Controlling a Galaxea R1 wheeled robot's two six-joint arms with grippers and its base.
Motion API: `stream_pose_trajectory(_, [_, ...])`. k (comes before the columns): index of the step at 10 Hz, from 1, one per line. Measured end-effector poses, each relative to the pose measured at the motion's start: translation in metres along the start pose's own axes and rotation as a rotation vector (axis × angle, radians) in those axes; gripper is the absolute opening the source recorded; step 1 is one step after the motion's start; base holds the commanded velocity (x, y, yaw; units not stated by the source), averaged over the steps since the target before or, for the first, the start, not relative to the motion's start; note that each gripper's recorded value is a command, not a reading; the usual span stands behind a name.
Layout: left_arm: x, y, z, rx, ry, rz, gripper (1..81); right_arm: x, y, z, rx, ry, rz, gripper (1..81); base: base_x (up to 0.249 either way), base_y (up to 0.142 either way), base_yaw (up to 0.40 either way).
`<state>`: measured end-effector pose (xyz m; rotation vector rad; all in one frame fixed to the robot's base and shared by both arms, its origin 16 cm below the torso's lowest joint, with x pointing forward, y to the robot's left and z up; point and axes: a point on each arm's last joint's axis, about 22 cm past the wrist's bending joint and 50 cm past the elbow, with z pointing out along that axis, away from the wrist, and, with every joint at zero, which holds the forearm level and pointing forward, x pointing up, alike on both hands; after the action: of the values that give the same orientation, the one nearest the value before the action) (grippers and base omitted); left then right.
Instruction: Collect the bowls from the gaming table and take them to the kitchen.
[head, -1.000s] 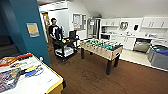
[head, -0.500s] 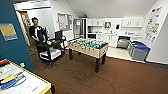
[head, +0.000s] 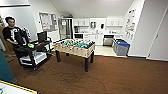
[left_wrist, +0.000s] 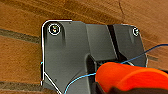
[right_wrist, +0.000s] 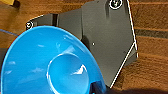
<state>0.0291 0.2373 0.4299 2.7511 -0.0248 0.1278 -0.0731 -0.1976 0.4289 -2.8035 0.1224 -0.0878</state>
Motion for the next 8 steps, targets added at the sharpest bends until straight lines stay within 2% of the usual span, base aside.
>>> stream_pose_trajectory(8, [0.0001, -0.0003, -0.0001, 0.0, 0.001, -0.001, 1.0, 0.0004, 0.0, 0.0, 0.0, 0.001, -0.001, 1.0, 0.0, 0.0, -0.378])
